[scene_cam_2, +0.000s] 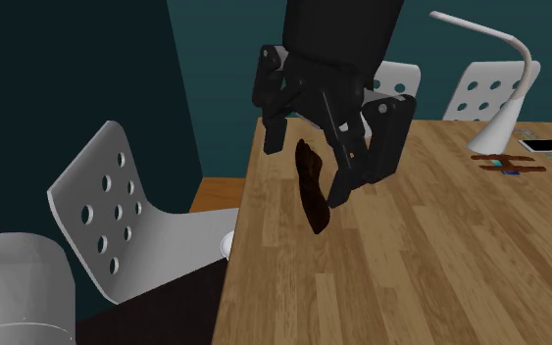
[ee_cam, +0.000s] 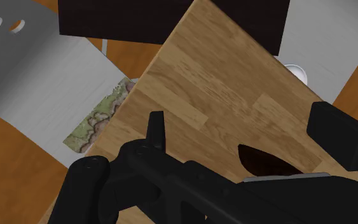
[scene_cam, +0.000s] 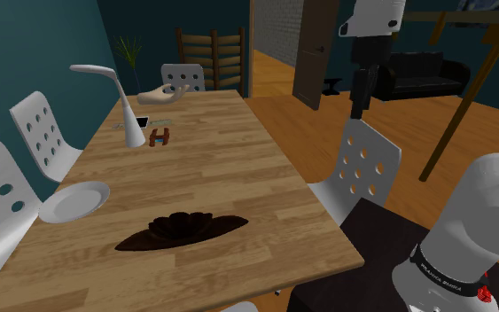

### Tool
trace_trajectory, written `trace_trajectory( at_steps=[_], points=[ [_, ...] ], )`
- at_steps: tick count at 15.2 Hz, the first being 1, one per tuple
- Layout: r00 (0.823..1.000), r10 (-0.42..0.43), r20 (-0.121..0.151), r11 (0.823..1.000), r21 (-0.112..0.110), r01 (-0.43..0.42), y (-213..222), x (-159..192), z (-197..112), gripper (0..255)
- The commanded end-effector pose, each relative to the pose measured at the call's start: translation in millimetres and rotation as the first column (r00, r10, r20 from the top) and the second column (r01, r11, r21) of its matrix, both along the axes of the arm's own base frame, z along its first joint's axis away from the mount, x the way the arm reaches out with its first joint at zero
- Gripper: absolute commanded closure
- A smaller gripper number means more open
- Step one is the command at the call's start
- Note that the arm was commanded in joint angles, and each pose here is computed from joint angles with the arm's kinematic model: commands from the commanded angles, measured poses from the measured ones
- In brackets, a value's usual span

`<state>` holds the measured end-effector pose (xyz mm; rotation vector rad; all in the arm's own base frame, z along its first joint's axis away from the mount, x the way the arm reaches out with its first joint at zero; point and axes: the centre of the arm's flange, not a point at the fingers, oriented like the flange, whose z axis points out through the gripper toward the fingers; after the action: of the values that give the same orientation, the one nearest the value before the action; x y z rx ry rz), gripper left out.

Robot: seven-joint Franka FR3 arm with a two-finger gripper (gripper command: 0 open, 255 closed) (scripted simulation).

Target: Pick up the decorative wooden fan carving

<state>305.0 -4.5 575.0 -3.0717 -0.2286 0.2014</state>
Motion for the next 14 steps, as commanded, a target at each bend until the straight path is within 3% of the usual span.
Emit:
trace_trajectory(
  at_steps=[1,14],
  points=[
    [1.000,0.000,0.000,1.000,0.000,0.000,0.0,0.0,0.0,0],
    [0.986,0.163,-0.020,0.985,-0.055,-0.164,126.3,111.2,-68.1,0]
  ],
)
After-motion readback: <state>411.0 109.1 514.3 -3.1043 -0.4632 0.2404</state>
